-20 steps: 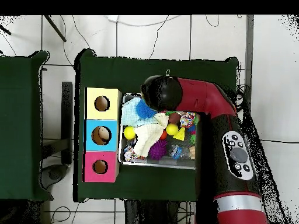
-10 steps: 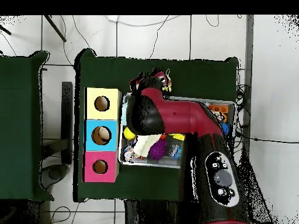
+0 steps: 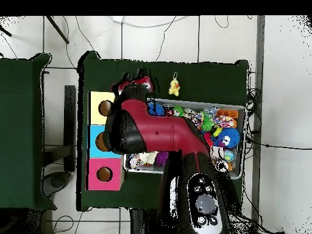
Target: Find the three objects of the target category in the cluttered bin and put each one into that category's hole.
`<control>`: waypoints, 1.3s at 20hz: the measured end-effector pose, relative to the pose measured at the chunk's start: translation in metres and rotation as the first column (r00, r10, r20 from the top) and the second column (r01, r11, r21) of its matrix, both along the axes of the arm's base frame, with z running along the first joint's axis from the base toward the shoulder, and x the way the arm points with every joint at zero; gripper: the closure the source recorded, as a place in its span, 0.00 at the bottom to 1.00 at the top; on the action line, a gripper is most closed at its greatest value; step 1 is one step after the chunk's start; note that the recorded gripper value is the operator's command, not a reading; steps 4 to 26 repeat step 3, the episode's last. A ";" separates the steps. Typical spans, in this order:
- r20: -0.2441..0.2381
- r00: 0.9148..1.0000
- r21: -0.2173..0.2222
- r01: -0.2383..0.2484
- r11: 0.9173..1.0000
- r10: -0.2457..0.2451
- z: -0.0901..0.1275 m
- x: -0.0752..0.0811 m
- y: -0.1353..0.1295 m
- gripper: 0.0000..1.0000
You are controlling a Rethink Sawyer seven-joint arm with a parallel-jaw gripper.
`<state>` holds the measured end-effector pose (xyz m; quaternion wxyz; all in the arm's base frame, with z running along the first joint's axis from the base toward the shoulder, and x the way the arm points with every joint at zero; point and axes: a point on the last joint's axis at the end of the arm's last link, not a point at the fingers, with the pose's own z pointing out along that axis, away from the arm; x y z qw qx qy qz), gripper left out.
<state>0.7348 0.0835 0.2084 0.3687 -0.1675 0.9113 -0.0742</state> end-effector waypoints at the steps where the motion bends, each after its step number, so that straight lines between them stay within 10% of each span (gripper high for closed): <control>1: -0.003 1.000 0.008 0.009 1.000 -0.009 0.000 -0.001 0.002 0.00; 26: -0.008 0.999 0.030 0.033 0.999 -0.033 0.002 -0.003 0.006 0.00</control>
